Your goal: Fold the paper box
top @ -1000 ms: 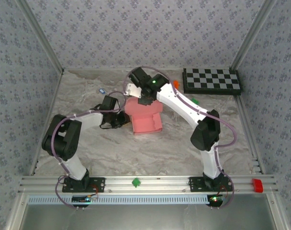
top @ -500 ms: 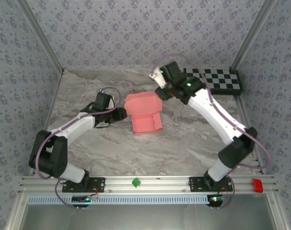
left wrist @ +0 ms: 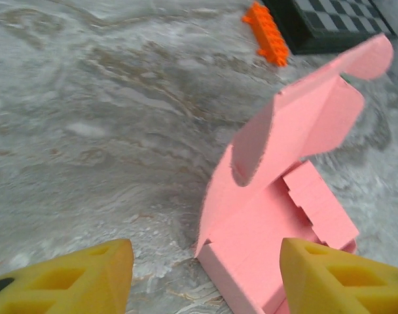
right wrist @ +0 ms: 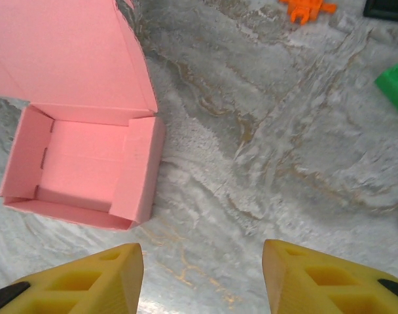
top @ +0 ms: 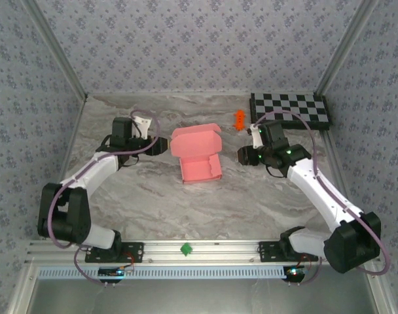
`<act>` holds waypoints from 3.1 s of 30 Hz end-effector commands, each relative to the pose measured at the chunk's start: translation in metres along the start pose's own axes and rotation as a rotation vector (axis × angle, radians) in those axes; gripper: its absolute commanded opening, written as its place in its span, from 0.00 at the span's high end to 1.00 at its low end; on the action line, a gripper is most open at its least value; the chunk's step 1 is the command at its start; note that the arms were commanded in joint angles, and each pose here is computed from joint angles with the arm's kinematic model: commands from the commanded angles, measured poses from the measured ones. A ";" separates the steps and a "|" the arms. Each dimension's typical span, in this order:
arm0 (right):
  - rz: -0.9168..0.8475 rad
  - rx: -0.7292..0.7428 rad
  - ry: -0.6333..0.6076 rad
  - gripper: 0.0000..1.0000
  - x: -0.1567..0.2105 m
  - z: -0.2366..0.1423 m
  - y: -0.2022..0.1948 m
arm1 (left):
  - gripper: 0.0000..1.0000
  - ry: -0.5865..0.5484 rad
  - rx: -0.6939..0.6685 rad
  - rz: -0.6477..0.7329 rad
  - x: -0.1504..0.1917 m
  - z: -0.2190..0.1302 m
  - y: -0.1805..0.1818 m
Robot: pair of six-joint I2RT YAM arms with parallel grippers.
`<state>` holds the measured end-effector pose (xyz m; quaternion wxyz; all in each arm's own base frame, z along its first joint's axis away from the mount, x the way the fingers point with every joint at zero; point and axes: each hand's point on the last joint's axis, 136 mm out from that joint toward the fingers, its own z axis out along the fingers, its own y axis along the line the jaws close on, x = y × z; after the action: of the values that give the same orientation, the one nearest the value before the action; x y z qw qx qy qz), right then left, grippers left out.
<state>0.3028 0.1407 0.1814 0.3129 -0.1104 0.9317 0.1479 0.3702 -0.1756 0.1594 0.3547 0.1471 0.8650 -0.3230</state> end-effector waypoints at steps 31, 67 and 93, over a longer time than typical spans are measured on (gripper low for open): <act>0.165 -0.182 0.073 0.54 0.017 0.070 0.041 | 0.93 0.064 0.239 0.068 0.002 0.041 -0.020; 0.050 -0.190 0.123 0.49 0.024 0.136 0.062 | 1.00 -0.047 -0.025 -0.012 0.028 0.001 -0.024; -0.052 0.009 0.152 0.60 0.049 0.166 0.051 | 1.00 -0.034 -0.012 -0.030 0.030 0.005 -0.024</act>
<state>0.3406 0.2477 0.0460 0.2529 -0.1401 0.9434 0.1624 0.3380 -0.1925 0.1372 0.3537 0.1248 0.8712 -0.3169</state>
